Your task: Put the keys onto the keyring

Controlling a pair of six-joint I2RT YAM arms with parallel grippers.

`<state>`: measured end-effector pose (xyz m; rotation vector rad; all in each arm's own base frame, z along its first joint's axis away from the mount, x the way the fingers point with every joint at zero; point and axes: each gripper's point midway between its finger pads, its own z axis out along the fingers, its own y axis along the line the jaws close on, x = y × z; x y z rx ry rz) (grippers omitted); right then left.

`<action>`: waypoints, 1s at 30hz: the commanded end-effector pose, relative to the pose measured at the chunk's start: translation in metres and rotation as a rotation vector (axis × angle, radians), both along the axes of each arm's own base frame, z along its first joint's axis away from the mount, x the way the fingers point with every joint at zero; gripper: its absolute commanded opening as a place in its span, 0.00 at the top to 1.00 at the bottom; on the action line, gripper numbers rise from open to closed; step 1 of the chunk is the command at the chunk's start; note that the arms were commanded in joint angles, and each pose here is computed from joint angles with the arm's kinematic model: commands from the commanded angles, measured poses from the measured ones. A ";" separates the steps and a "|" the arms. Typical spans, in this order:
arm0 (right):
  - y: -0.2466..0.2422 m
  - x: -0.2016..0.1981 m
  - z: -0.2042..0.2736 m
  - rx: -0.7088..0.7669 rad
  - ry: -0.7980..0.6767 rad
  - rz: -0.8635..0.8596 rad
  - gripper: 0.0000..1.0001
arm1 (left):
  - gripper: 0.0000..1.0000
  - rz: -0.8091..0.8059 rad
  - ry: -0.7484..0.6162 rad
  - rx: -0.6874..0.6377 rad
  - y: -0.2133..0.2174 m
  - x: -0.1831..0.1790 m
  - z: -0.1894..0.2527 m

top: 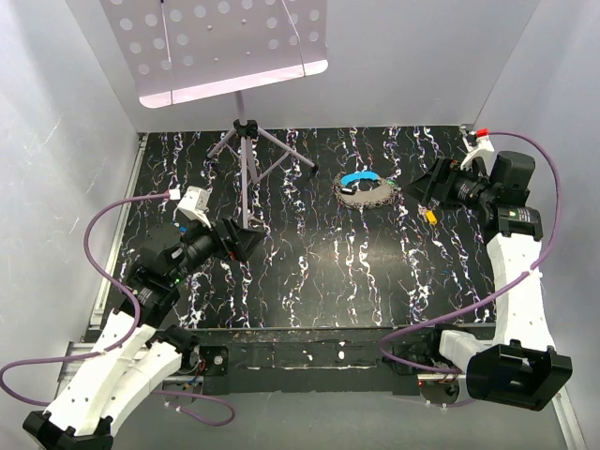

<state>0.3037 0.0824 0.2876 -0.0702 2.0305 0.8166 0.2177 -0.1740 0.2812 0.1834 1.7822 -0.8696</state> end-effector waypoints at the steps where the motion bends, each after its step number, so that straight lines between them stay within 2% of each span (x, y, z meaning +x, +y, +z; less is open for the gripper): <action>1: -0.004 0.011 0.015 -0.024 -0.070 -0.005 0.03 | 0.00 -0.014 -0.025 0.015 -0.002 0.002 0.001; 7: 0.007 -0.001 0.005 -0.157 -0.169 0.256 0.03 | 0.00 -0.037 -0.011 0.040 -0.006 0.004 -0.008; 12: 0.014 -0.001 -0.020 -0.216 -0.156 0.401 0.04 | 0.00 -0.058 0.013 0.058 -0.012 0.009 -0.018; 16: 0.005 0.023 -0.056 -0.413 -0.047 0.355 0.05 | 0.00 -0.076 0.036 0.073 -0.017 0.014 -0.024; 19: -0.009 0.055 -0.079 -0.450 0.098 0.270 0.12 | 0.00 -0.085 0.054 0.093 -0.019 0.018 -0.031; 23: -0.025 0.093 -0.114 -0.500 0.251 0.238 0.25 | 0.01 -0.074 0.067 0.111 -0.019 0.023 -0.043; 30: -0.033 0.143 -0.153 -0.526 0.380 0.251 0.44 | 0.00 -0.050 0.030 0.169 -0.017 0.038 -0.054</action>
